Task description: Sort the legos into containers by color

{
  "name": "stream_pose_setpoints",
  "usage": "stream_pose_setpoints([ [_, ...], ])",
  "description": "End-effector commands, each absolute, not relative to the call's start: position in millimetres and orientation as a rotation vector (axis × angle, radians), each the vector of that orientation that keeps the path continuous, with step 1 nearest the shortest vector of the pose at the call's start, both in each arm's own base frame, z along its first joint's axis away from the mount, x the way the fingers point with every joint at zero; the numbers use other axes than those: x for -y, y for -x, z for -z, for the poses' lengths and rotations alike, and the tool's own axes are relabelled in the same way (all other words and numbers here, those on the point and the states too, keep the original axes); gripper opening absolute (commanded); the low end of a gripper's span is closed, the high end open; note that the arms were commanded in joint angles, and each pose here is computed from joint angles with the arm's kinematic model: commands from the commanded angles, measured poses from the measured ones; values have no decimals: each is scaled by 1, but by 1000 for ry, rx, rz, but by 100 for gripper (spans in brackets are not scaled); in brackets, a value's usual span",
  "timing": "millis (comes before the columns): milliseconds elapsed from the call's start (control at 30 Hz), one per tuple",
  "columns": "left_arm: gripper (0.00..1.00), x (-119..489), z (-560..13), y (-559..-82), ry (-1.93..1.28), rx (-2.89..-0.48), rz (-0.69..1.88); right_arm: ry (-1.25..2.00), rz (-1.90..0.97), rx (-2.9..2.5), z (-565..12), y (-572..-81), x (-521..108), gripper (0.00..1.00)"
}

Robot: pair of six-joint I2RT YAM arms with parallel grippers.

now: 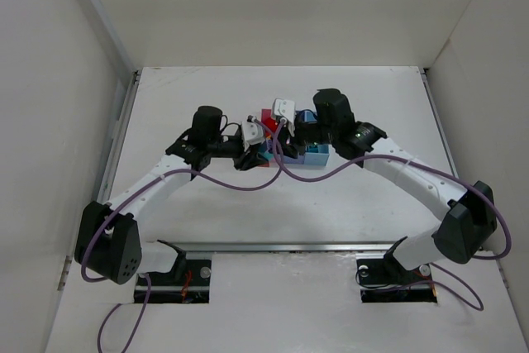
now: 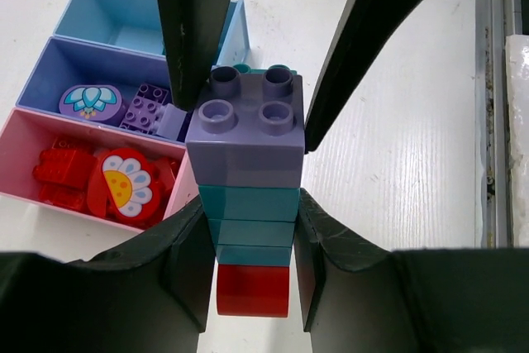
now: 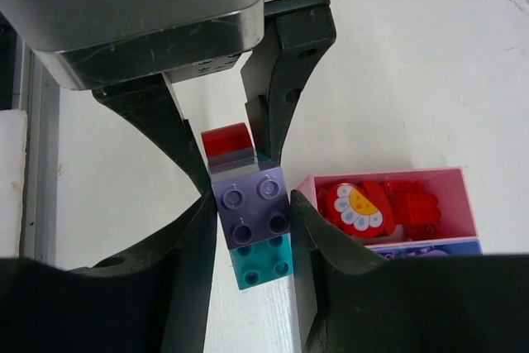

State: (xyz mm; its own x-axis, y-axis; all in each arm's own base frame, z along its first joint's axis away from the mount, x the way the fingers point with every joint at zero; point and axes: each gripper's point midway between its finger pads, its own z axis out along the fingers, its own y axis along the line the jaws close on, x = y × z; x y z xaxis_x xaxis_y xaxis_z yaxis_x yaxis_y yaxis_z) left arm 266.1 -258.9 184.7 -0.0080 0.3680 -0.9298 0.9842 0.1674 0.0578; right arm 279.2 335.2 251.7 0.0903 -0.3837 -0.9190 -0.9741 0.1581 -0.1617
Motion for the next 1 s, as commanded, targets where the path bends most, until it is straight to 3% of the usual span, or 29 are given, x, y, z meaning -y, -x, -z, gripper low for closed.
stream_pose_setpoints([
  [0,0,262,-200,-262,-1361,-1455,853,1342,-766,-1368,-288,-287,-341,9],
  [67,0,260,-195,-262,-1358,-1472,847,1295,-755,-1411,-288,-293,-332,0],
  [367,0,255,-184,-259,-1328,-1527,839,1115,-716,-1480,-304,-314,-295,0],
  [767,0,250,-181,-270,-1288,-1562,773,1041,-727,-1547,-296,-330,-296,0],
  [967,0,228,-125,-272,-1354,-1660,625,1041,-727,-1547,-296,-330,-296,0],
])
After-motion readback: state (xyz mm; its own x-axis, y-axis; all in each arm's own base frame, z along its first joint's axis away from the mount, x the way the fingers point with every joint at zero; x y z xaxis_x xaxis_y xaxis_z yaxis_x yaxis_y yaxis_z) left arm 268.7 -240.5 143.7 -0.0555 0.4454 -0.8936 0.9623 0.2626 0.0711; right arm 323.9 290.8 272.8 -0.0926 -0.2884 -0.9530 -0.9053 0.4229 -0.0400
